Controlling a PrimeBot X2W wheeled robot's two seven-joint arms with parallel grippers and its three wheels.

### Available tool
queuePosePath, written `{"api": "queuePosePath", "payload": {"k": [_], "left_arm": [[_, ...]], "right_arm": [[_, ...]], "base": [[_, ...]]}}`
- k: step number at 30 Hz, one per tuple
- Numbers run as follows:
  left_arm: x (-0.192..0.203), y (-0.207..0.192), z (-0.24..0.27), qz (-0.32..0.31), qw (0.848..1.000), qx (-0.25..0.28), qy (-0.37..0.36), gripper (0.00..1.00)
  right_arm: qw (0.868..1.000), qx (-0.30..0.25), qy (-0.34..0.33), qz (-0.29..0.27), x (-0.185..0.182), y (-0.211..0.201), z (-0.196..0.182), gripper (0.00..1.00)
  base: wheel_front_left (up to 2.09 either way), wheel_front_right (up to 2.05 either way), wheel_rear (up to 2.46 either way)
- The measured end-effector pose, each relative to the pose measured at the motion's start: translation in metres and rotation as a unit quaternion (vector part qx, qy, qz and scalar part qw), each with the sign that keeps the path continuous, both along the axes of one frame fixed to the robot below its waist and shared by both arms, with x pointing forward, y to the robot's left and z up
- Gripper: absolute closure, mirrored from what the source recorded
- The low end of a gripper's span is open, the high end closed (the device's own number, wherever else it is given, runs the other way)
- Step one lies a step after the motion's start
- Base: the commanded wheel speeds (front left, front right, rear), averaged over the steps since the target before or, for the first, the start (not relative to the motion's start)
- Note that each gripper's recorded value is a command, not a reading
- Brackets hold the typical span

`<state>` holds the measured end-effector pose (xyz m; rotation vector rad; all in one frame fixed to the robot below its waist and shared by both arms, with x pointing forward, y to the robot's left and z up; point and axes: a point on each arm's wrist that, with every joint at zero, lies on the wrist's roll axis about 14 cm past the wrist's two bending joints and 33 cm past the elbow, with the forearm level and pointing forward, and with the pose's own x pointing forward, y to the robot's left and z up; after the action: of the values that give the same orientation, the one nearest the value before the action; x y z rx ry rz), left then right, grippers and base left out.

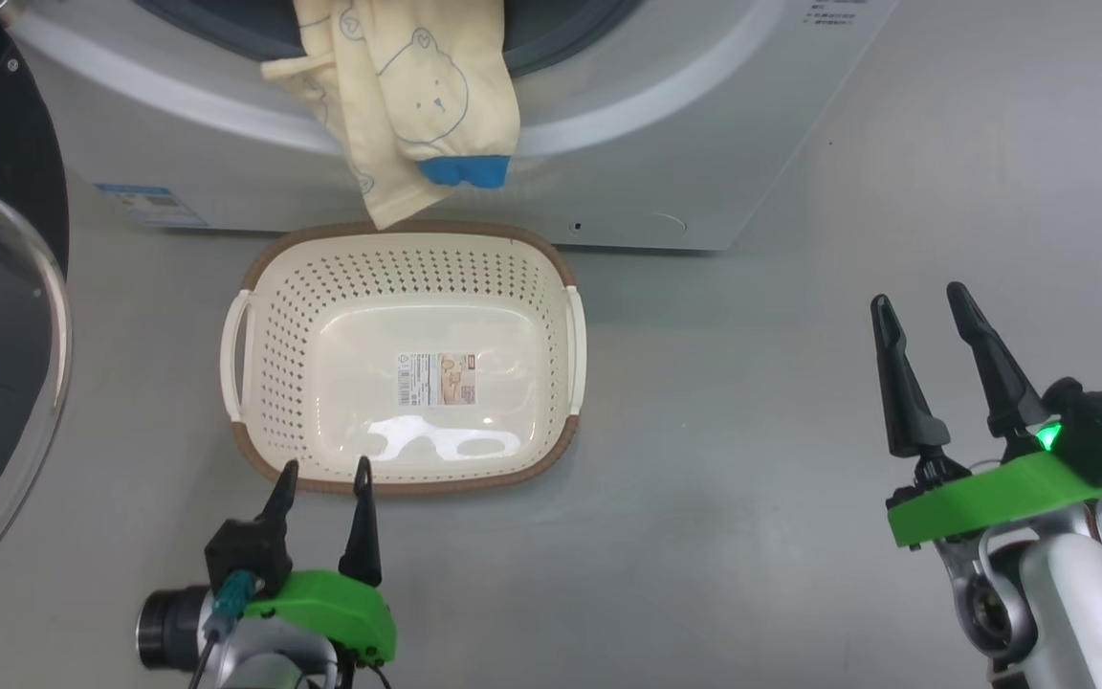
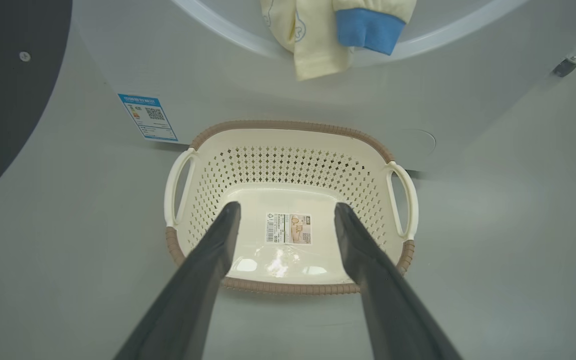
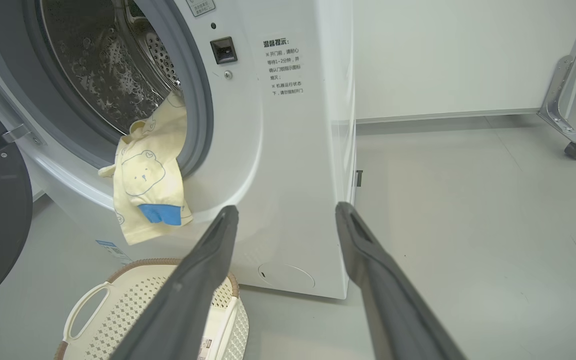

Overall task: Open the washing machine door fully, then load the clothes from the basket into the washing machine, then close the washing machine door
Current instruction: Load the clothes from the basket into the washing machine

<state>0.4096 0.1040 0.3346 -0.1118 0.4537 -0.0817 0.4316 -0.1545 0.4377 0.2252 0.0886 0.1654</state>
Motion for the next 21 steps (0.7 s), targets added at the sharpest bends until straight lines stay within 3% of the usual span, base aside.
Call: {"api": "queuePosePath", "payload": {"k": [21], "left_arm": [[-0.017,0.025,0.017,0.048,0.999,0.004,-0.025,0.0]], "right_arm": [[1.0,-0.007,0.006,-0.02,-0.024,-0.013,0.003,0.0]], "base": [[0.0,0.0,0.0]]}}
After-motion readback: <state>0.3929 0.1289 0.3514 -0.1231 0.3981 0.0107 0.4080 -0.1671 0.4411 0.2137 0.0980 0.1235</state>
